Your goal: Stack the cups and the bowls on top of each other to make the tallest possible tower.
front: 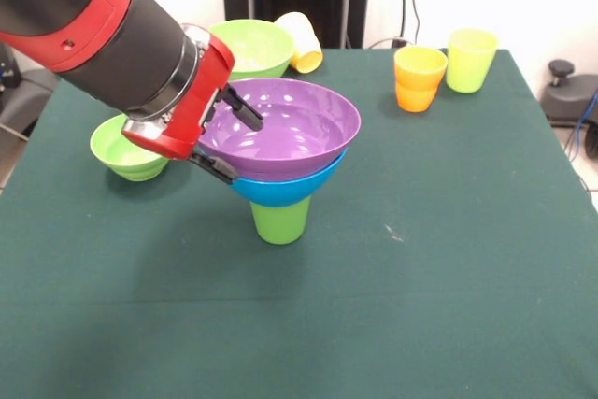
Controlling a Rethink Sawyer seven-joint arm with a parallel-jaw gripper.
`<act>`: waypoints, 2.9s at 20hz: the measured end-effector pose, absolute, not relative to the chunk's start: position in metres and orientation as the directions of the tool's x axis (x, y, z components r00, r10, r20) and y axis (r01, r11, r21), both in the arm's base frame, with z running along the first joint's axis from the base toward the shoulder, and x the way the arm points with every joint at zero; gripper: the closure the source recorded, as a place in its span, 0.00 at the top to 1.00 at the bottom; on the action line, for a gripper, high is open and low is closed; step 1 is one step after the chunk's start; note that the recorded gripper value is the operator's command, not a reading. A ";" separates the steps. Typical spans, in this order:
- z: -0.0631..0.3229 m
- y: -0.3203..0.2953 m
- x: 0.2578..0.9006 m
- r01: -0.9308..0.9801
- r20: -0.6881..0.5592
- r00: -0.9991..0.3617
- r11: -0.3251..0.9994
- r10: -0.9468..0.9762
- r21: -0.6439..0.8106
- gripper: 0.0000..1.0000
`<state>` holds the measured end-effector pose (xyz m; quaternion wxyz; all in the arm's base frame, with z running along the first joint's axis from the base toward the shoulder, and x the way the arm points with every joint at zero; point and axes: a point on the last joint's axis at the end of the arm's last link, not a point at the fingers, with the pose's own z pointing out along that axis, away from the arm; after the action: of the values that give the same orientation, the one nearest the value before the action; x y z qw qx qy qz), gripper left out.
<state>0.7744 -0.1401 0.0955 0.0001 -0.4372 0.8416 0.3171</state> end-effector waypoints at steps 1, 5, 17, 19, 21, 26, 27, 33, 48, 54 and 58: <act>0.097 -0.140 0.775 -0.738 -0.276 -0.616 0.417 -0.738 0.531 1.00; 0.097 -0.138 0.775 -0.744 -0.264 -0.605 0.415 -0.751 0.524 1.00; 0.106 -0.105 0.794 -0.814 -0.175 -0.500 0.392 -0.848 0.430 1.00; 0.109 -0.100 0.797 -0.821 -0.169 -0.489 0.387 -0.856 0.419 1.00; 0.114 -0.093 0.800 -0.830 -0.164 -0.477 0.382 -0.863 0.406 1.00; 0.126 -0.086 0.805 -0.842 -0.153 -0.462 0.378 -0.874 0.384 1.00; 0.129 -0.086 0.805 -0.844 -0.150 -0.460 0.379 -0.875 0.380 1.00; 0.142 -0.092 0.806 -0.844 -0.135 -0.459 0.384 -0.878 0.373 1.00; 0.213 -0.040 0.813 -0.844 -0.029 -0.456 0.421 -0.890 0.333 1.00; 0.250 0.021 0.823 -0.825 0.024 -0.534 0.527 -0.845 0.203 1.00; 0.260 0.058 0.830 -0.798 0.024 -0.594 0.593 -0.804 0.107 1.00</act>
<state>0.8304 0.0584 0.2597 -0.0351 -0.4490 0.8918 0.0425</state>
